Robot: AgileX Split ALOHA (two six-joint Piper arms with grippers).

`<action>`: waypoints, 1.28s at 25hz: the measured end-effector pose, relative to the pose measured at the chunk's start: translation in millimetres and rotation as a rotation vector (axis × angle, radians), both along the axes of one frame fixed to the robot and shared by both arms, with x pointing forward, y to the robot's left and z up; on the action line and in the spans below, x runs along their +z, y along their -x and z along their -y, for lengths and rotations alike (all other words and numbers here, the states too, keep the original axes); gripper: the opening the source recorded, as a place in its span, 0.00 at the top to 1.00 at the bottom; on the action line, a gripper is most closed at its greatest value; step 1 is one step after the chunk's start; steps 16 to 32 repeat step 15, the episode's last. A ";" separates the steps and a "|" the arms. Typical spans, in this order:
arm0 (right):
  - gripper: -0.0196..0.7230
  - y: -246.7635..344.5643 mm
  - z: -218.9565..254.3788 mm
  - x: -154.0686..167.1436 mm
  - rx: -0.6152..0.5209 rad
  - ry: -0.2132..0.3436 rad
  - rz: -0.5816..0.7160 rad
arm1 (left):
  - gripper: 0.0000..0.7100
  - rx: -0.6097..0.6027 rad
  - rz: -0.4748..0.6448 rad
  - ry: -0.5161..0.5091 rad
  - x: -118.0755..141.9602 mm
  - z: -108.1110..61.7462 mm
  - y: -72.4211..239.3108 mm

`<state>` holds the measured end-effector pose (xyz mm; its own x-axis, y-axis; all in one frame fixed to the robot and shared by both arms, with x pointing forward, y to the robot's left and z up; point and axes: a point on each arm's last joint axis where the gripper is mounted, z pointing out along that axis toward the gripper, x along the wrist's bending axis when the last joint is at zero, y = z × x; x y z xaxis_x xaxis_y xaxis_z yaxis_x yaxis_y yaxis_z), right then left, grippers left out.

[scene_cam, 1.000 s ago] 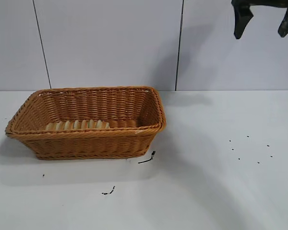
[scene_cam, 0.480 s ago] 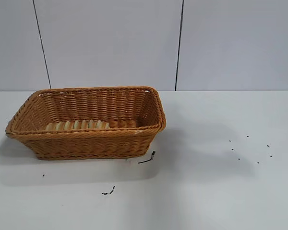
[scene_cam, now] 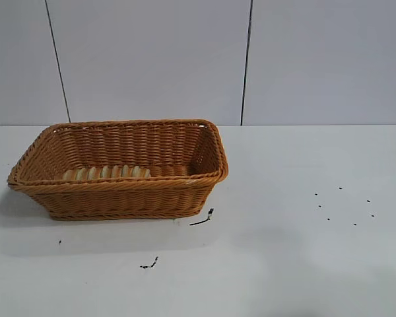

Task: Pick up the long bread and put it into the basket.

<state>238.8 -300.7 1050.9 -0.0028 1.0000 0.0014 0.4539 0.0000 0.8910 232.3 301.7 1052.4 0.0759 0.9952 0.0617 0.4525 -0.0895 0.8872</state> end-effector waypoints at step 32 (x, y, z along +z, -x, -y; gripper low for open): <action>0.04 2.9 -0.2 0.0 0.001 -0.004 0.020 | 0.02 0.000 0.000 0.000 0.0 0.0 0.0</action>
